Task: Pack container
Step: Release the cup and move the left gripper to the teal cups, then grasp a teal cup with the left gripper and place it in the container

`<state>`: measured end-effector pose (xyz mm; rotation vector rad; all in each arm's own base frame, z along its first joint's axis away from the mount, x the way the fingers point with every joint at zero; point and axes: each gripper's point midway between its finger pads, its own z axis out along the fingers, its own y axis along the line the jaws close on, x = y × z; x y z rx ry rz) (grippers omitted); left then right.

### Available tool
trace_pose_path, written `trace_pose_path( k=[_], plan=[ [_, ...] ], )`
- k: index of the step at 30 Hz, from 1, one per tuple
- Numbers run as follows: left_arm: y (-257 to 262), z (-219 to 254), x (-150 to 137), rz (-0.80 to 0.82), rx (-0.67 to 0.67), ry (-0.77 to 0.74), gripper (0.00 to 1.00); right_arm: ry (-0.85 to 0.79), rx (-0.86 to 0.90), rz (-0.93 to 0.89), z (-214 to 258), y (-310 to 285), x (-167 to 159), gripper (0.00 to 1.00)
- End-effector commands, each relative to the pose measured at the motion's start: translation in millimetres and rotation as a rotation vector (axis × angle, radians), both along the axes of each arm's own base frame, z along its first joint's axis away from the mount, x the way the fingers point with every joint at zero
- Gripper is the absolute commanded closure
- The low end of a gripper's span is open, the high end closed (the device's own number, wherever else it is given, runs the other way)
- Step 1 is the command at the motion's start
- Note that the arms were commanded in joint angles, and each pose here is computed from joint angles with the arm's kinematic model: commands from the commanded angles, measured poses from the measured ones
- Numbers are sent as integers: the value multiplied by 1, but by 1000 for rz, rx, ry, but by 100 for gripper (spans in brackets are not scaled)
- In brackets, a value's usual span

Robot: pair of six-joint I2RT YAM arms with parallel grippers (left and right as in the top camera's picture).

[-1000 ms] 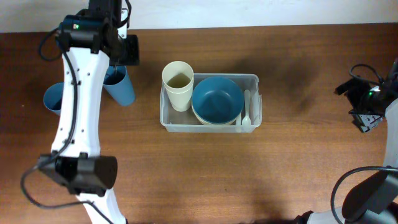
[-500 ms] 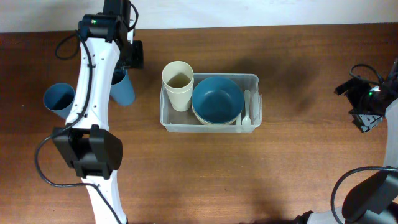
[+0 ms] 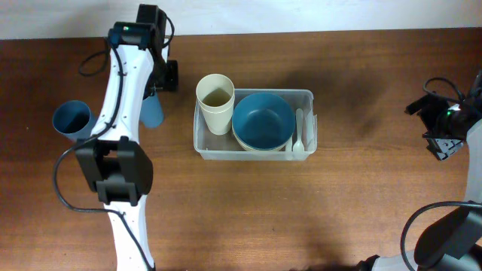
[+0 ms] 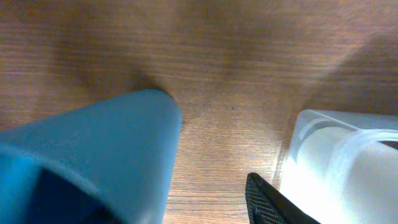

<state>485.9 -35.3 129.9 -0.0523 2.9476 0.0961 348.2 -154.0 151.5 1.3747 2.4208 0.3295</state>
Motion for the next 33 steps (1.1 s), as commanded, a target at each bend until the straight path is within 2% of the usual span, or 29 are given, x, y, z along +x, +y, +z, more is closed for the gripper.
trace_pose_path(
  k=[1,2,4,14,25,29,33],
  plan=[
    [5,-10,2,-6,20,22,49,-35,-15,-11,14,-2,1,1],
    [5,-13,2,-6,20,29,49,-35,-15,-11,14,-2,1,1],
    [5,-18,1,-5,21,41,57,-35,-15,-11,14,-2,1,1],
    [18,-20,-1,23,21,54,98,-35,-15,-11,14,-2,1,1],
    [21,-5,-5,44,10,52,98,-35,-15,-11,14,-2,1,1],
    [20,26,-10,54,4,22,98,-35,-15,-11,14,-2,1,1],
    [13,79,-23,44,-45,-40,98,-35,-15,-11,14,-2,1,1]
  ],
)
